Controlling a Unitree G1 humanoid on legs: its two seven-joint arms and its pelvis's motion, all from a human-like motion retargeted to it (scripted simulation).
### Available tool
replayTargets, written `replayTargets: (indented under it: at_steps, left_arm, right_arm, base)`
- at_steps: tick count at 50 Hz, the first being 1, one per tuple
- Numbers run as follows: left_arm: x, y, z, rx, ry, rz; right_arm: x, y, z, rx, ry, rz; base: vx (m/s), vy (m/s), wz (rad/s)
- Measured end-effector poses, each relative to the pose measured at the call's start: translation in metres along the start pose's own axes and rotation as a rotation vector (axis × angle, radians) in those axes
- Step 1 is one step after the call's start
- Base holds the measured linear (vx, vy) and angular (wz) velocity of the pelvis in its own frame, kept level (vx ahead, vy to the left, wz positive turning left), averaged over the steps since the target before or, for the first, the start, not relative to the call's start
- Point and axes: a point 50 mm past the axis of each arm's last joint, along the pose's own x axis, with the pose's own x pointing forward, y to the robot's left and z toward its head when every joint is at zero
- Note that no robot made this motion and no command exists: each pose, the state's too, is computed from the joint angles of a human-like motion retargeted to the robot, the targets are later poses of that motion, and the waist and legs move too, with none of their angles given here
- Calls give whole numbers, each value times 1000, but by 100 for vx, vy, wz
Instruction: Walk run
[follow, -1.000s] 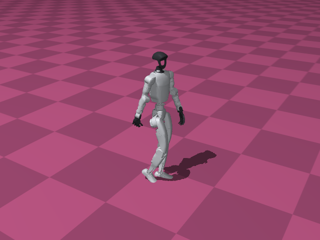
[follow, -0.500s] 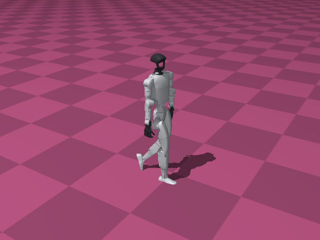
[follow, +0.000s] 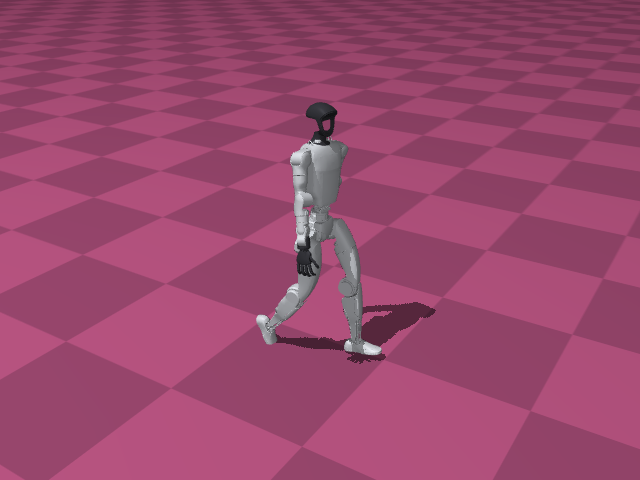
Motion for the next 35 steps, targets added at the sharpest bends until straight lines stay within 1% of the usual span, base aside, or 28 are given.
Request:
replayTargets:
  at_steps: [3, 6, 9, 12, 16, 20, 22, 24, 28, 32, 35]
  left_arm:
    - [-18, 39, 58, 36, -123, 149]
    - [-54, 75, 133, 59, -341, 348]
    - [-104, 93, 206, 95, -623, 487]
    - [-163, 101, 262, 147, -886, 557]
    - [-234, 107, 303, 243, -1119, 617]
    - [-268, 111, 314, 274, -1225, 701]
    - [-266, 112, 310, 264, -1238, 735]
    - [-250, 111, 303, 249, -1214, 736]
    - [-179, 100, 270, 247, -1011, 613]
    - [-90, 81, 194, 260, -602, 428]
    - [-49, 64, 128, 242, -301, 313]
  right_arm:
    - [-9, 23, -60, 46, 224, 136]
    - [-25, 47, -108, 40, 341, 319]
    - [-44, 64, -151, -15, 408, 459]
    - [-64, 75, -188, -95, 480, 556]
    - [-85, 85, -216, -154, 579, 642]
    - [-90, 86, -222, -116, 619, 695]
    - [-85, 81, -215, -79, 604, 685]
    - [-75, 74, -204, -47, 570, 621]
    - [-52, 55, -174, 4, 453, 371]
    - [-27, 34, -121, 49, 333, 222]
    - [-8, 18, -55, 27, 196, 163]
  base:
    - [95, -9, 40]
    - [82, -8, 33]
    - [96, -8, 172]
    - [92, -19, 155]
    - [74, -28, 64]
    - [88, -37, -60]
    - [106, -46, -53]
    - [89, -35, 36]
    - [105, -48, 89]
    - [97, -52, -37]
    - [82, -43, -101]
